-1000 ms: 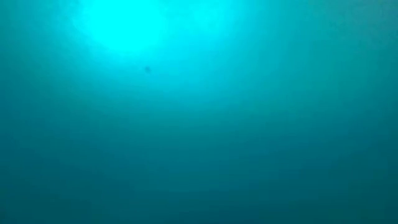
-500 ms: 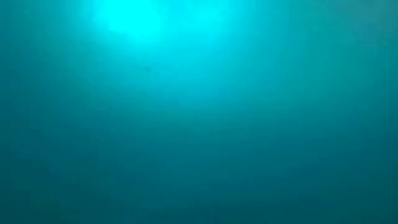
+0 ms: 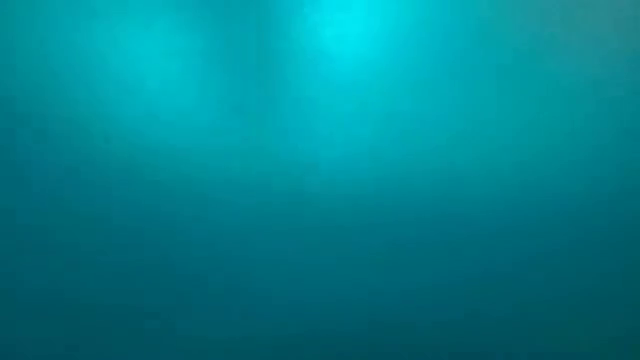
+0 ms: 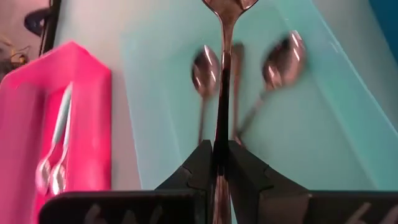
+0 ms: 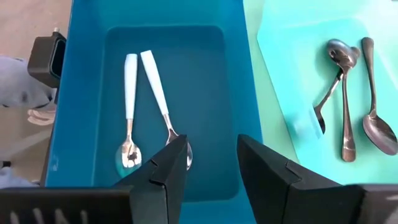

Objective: Sort silverware by color (type)
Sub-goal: Put the black spoon into the green bin, then put the green spoon into the pink bin

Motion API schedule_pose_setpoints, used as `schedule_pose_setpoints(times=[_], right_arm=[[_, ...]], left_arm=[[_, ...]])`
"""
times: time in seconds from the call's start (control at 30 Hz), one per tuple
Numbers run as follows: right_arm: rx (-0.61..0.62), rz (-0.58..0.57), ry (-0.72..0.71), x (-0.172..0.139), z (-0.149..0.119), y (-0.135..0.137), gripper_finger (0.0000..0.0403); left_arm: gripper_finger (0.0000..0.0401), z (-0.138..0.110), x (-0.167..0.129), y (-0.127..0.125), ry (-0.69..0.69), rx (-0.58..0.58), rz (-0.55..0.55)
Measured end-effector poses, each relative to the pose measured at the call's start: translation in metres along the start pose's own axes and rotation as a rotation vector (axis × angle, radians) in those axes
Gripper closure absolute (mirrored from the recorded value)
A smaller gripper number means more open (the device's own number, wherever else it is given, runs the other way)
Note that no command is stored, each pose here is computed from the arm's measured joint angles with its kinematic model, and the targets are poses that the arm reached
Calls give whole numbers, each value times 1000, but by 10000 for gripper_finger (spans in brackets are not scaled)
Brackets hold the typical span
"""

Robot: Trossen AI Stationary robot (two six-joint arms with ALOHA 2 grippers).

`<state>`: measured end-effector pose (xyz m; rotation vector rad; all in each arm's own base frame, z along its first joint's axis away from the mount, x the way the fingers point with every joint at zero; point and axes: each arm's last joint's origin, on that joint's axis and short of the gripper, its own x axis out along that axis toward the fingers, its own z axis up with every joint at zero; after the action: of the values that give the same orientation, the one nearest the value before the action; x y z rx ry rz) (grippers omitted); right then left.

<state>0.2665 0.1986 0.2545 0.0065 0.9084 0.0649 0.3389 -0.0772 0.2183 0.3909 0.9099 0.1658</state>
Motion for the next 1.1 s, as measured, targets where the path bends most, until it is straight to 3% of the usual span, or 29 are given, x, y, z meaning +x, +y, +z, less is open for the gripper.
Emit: schedule_pose_setpoints(times=[0.17,0.37,0.57,0.67,0.83,0.93,1.1], right_arm=[[-4,-2,6,0,-1,0,271],[-8,-7,14,0,-2,0,271],[-13,-10,19,0,-2,-1,271],[-13,-10,19,0,-2,-1,271],[-9,-10,19,0,-2,-1,271],[7,-11,21,0,-2,-1,271],[12,-15,28,0,-3,-1,271]], left_arm=[[385,3,16,19,-27,-48,-37],[376,-2,21,16,0,-60,-48],[345,-1,22,18,2,-252,-38],[331,-1,22,18,3,-274,-38],[312,-1,22,17,6,-344,-49],[311,-8,19,12,82,-405,-72],[320,-8,-1,-10,99,-386,-109]])
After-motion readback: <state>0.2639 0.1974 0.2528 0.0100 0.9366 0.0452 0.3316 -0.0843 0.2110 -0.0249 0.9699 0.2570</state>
